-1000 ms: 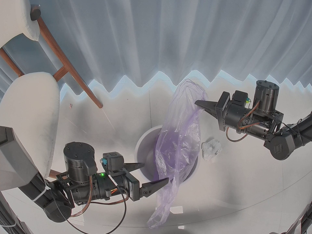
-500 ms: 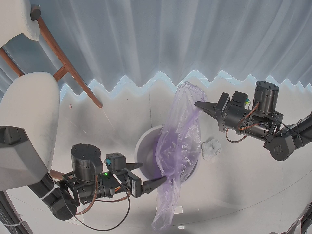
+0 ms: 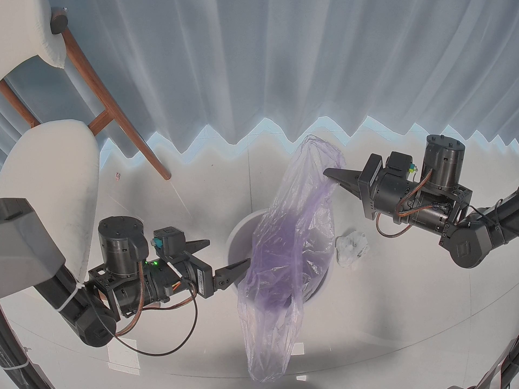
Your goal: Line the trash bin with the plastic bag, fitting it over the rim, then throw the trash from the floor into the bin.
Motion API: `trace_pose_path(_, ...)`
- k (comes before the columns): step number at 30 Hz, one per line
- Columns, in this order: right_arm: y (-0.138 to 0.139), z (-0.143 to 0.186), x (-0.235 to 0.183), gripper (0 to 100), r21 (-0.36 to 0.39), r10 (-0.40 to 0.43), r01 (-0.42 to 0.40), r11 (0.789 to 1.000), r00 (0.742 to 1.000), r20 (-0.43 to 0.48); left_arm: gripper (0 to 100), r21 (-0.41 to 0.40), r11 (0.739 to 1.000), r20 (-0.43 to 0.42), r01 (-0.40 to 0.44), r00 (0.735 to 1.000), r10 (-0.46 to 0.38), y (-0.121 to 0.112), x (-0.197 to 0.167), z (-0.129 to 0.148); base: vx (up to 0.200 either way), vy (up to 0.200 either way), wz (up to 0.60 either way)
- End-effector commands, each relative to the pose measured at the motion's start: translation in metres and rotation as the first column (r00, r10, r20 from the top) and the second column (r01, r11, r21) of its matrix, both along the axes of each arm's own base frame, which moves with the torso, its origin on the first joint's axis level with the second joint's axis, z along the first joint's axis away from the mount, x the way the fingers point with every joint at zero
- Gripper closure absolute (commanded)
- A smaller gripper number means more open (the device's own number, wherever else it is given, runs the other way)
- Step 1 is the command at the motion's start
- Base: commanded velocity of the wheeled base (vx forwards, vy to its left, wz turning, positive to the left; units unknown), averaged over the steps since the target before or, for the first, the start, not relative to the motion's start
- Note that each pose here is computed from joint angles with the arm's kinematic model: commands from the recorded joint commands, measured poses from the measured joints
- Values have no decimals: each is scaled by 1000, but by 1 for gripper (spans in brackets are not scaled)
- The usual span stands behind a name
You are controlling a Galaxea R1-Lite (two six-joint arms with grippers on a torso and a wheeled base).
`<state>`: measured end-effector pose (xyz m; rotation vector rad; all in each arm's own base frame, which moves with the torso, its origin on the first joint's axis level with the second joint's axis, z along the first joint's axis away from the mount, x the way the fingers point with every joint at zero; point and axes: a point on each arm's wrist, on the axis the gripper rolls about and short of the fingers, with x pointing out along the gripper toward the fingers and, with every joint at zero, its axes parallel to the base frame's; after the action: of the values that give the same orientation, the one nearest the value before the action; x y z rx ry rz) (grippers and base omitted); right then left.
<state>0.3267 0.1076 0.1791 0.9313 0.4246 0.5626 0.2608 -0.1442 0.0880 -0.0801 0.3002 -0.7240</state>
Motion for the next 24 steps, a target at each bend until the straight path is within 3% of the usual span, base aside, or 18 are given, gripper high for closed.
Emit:
trace_pose_path(1, 0, -1, 0, 100, 0, 0, 0, 1000, 1000, 0, 0, -27, 999, 39, 23, 999, -22, 6, -9, 18, 0, 0, 0)
trace_pose_path(4, 0, -3, 1, 100, -2, 0, 0, 1000, 1000, -4, 0, -33, 995, 17, 89, 996, -88, 6, -23, 21, 0, 0, 0)
trace_pose_path(8, 1, -3, 0, 100, -3, 4, -4, 1000, 1000, -3, 0, -16, 993, -32, 114, 993, -115, 3, -30, 14, 0, 0, 0)
trace_pose_path(16, 3, -4, 0, 100, -6, 8, -8, 1000, 1000, -8, 0, 16, 979, -144, 203, 969, -199, -11, -36, -17, 0, 0, 0)
trace_pose_path(24, 4, -6, 0, 100, -6, 10, -10, 1000, 1000, -3, 0, 5, 975, -186, 224, 958, -219, -22, -36, -30, 0, 0, 0)
